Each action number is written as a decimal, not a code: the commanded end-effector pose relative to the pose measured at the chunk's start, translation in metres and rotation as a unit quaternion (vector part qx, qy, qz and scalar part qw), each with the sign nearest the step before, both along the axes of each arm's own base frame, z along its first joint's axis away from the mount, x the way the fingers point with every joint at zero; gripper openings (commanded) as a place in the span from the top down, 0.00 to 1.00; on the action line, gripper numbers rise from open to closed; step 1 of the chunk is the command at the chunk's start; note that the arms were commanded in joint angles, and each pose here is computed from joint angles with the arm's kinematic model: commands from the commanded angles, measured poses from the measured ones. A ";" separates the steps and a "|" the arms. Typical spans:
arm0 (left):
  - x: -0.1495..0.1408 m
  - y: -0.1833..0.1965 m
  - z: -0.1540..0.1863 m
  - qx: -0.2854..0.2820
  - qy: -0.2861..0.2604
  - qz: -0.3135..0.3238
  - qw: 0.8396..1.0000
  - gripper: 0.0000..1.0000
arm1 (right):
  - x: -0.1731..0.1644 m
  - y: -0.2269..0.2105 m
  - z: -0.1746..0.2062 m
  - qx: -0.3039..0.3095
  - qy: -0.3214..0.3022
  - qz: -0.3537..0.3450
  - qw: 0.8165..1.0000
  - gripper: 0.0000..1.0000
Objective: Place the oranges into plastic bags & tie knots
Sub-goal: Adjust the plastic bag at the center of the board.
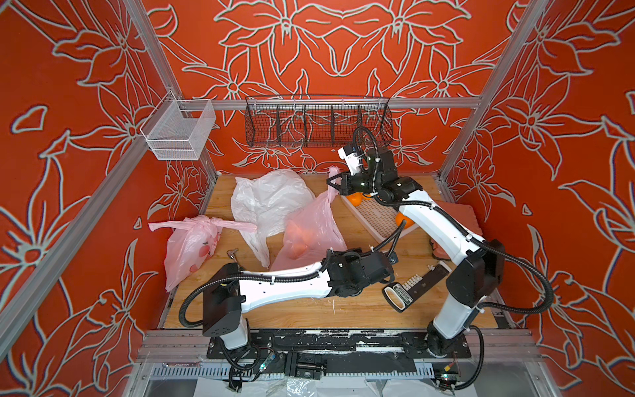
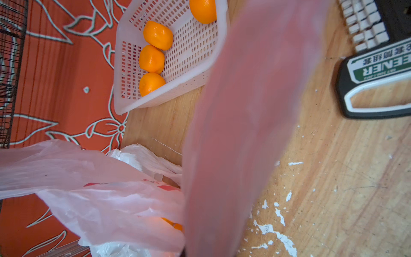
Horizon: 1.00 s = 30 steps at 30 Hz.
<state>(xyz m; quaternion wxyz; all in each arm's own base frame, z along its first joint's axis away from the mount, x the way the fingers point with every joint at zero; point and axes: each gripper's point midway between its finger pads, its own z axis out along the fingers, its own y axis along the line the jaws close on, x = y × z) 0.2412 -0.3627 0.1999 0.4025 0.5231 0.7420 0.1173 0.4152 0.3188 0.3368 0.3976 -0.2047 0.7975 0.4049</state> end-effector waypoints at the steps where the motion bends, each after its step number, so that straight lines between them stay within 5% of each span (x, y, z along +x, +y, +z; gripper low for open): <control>1: -0.009 0.009 0.037 -0.055 0.012 0.022 0.998 1.00 | 0.008 -0.017 0.032 0.004 -0.033 -0.042 0.999 1.00; 9: -0.036 0.033 0.133 -0.241 0.048 0.002 0.969 1.00 | -0.010 -0.062 0.089 -0.017 -0.100 -0.116 0.988 1.00; 16: -0.023 0.080 0.192 -0.362 0.061 0.013 0.930 1.00 | -0.044 -0.086 0.122 -0.018 -0.126 -0.129 0.983 1.00; 23: 0.011 0.141 0.218 -0.445 0.031 0.082 0.891 1.00 | -0.081 -0.087 0.128 -0.004 -0.124 -0.086 0.989 1.00; 30: 0.056 0.159 0.214 -0.493 0.089 0.115 0.858 1.00 | -0.118 -0.086 0.122 0.007 -0.114 -0.031 0.993 1.00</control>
